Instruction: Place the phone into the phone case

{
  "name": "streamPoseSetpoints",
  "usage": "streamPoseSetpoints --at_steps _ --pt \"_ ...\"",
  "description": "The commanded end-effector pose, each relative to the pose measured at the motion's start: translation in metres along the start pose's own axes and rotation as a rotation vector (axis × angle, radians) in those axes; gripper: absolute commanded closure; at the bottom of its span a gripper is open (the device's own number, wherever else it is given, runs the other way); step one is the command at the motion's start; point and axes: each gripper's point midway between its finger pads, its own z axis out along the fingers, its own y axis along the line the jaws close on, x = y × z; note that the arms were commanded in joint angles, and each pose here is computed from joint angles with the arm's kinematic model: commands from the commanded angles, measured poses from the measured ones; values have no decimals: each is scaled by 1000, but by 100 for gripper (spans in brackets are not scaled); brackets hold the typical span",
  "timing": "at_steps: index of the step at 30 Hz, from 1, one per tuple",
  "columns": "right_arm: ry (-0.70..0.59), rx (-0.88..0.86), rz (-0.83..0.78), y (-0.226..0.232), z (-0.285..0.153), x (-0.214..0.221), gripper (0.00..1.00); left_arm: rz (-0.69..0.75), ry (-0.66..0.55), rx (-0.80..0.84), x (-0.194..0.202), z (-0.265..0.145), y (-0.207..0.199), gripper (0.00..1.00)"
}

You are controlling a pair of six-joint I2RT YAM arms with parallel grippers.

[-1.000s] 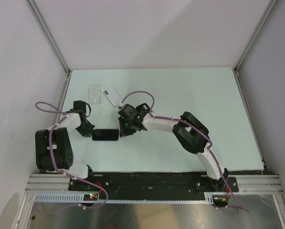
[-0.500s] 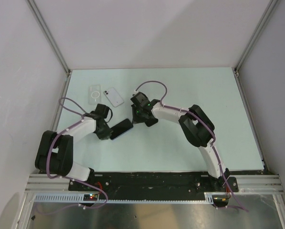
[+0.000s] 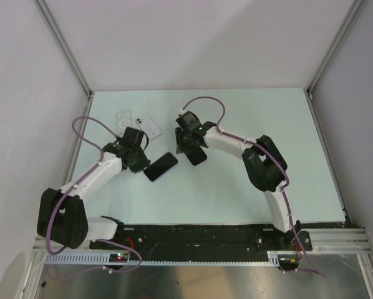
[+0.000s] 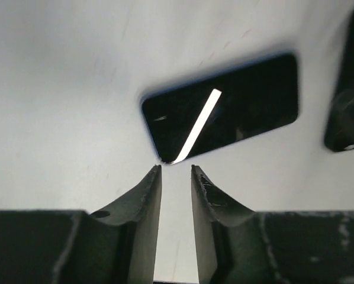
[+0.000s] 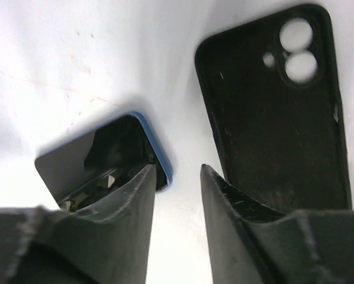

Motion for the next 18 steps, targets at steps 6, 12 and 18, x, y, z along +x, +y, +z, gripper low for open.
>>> streamPoseSetpoints --at_steps 6,12,18 --pt "-7 -174 128 16 -61 26 42 150 19 14 -72 28 -32 61" --pt "26 -287 178 45 -61 48 32 196 132 27 -62 60 -37 60" --pt "57 -338 243 66 -46 64 31 202 199 7 -46 76 -24 65"
